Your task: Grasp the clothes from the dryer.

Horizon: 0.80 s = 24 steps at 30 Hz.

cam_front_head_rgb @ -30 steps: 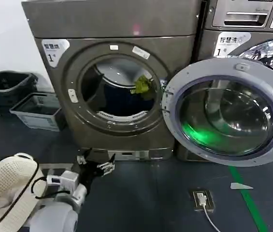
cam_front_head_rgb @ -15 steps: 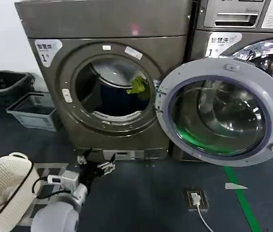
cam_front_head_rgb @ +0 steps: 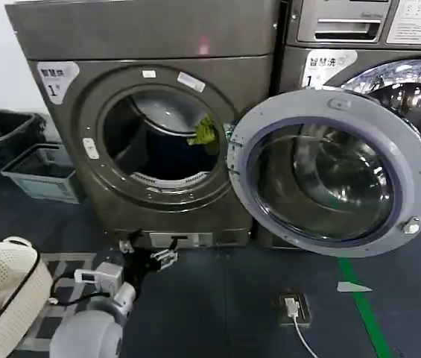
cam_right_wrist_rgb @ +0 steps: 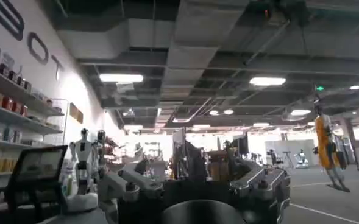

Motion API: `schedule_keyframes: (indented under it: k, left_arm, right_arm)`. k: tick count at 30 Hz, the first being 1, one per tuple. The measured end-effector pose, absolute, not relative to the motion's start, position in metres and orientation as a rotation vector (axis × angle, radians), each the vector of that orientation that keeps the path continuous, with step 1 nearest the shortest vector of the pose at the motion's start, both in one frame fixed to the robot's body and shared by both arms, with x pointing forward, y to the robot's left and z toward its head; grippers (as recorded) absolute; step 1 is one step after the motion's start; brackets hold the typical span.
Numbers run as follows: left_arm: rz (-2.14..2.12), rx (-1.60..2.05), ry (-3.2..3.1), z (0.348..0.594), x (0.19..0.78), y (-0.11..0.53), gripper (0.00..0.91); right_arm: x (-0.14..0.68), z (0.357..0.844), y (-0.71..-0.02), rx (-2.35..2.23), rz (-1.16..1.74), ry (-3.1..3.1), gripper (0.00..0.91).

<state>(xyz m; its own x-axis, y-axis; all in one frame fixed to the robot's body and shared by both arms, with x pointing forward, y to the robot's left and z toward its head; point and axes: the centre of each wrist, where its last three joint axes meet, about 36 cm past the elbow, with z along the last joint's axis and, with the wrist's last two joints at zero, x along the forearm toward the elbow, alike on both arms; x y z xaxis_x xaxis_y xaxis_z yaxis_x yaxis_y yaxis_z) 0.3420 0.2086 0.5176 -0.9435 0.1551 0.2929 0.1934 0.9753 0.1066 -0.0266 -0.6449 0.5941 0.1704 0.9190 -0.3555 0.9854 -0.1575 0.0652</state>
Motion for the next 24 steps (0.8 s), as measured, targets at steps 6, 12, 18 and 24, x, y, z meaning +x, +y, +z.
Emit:
schedule_keyframes:
  k: [6, 12, 18, 24]
  left_arm:
    - [-0.192, -0.252, -2.842, 0.5188, 0.3424, 0.2083, 0.907]
    - [-0.191, -0.250, -2.841, 0.5184, 0.3425, 0.2092, 0.907]
    - [-0.191, -0.252, -2.838, 0.5178, 0.3421, 0.2095, 0.907]
    - [-0.193, -0.256, -2.837, 0.5179, 0.3417, 0.2096, 0.907]
  right_arm:
    - [-0.0264, 0.5950, -0.6440, 2.163, -0.338, 1.828, 0.907]
    - [-0.0255, 0.5973, -0.6430, 2.154, -0.341, 1.828, 0.907]
    - [-0.0256, 0.5987, -0.6418, 2.150, -0.342, 1.827, 0.907]
    - [-0.0263, 0.5978, -0.6418, 2.153, -0.340, 1.827, 0.907]
